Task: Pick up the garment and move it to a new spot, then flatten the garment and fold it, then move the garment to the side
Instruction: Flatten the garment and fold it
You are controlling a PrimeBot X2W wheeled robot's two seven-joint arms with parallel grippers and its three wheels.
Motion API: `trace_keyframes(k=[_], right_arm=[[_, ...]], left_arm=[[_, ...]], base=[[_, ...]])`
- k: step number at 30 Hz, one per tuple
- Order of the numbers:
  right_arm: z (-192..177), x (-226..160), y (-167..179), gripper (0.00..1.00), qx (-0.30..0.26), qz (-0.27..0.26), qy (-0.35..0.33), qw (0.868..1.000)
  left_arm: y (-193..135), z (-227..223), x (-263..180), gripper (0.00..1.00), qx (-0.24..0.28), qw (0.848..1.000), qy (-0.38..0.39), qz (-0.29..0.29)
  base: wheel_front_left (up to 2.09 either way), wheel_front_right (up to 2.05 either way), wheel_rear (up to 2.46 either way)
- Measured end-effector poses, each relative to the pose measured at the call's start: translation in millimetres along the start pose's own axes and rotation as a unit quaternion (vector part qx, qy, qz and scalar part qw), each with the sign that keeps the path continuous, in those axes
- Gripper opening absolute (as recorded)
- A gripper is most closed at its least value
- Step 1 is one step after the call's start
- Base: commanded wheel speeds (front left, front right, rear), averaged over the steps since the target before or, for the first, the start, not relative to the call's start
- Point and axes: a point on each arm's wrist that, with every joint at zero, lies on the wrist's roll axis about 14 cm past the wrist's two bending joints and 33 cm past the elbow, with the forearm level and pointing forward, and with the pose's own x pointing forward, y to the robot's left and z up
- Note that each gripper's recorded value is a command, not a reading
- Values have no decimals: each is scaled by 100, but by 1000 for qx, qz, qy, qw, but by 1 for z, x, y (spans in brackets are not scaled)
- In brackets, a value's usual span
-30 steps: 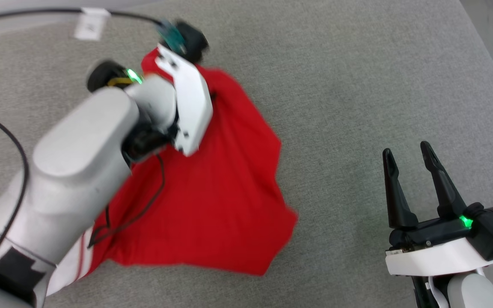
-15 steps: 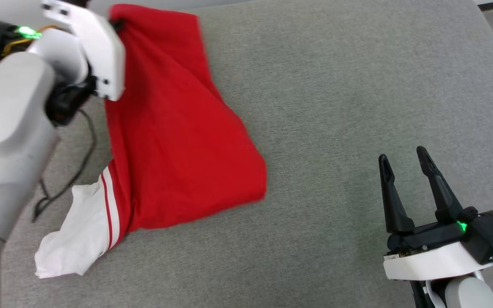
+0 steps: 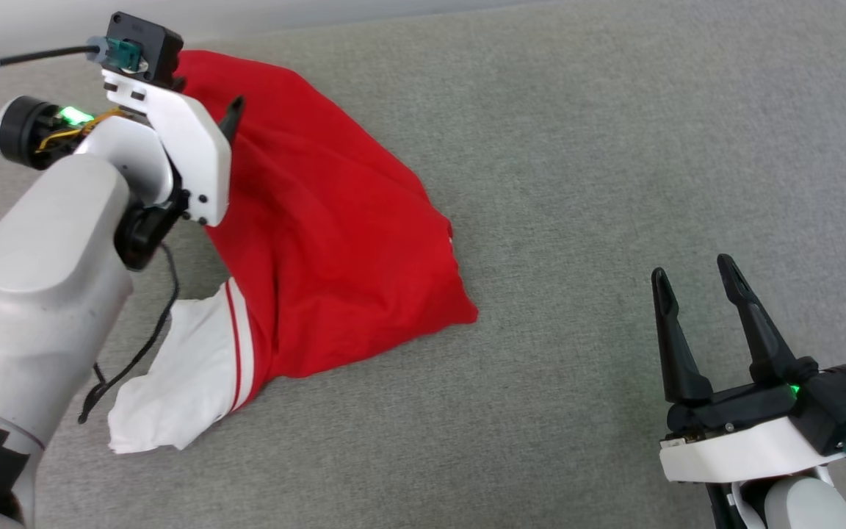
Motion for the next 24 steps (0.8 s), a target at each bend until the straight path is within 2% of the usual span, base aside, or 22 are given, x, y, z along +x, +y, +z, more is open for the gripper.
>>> trace_keyframes(k=[5,11,14,18,20,24], right_arm=[[8,3,2,100,-7,5,-13,1000],[20,0,2,100,-12,5,-29,999],[26,-1,7,100,-11,13,-38,999],[31,0,16,100,-10,26,-46,999],[33,1,23,100,-7,36,-50,998],[40,4,36,100,-3,56,-62,997]], left_arm=[[-3,40,-19,100,-16,993,-120,-3],[-4,70,-65,100,-15,969,-246,10],[-2,68,-92,100,-17,961,-275,29],[7,59,-134,100,8,950,-301,82],[2,56,-156,100,10,943,-320,93],[-5,9,-186,100,-29,945,-301,126]], base=[[0,0,0],[0,0,0],[0,0,0],[0,0,0],[0,0,0],[0,0,0]])
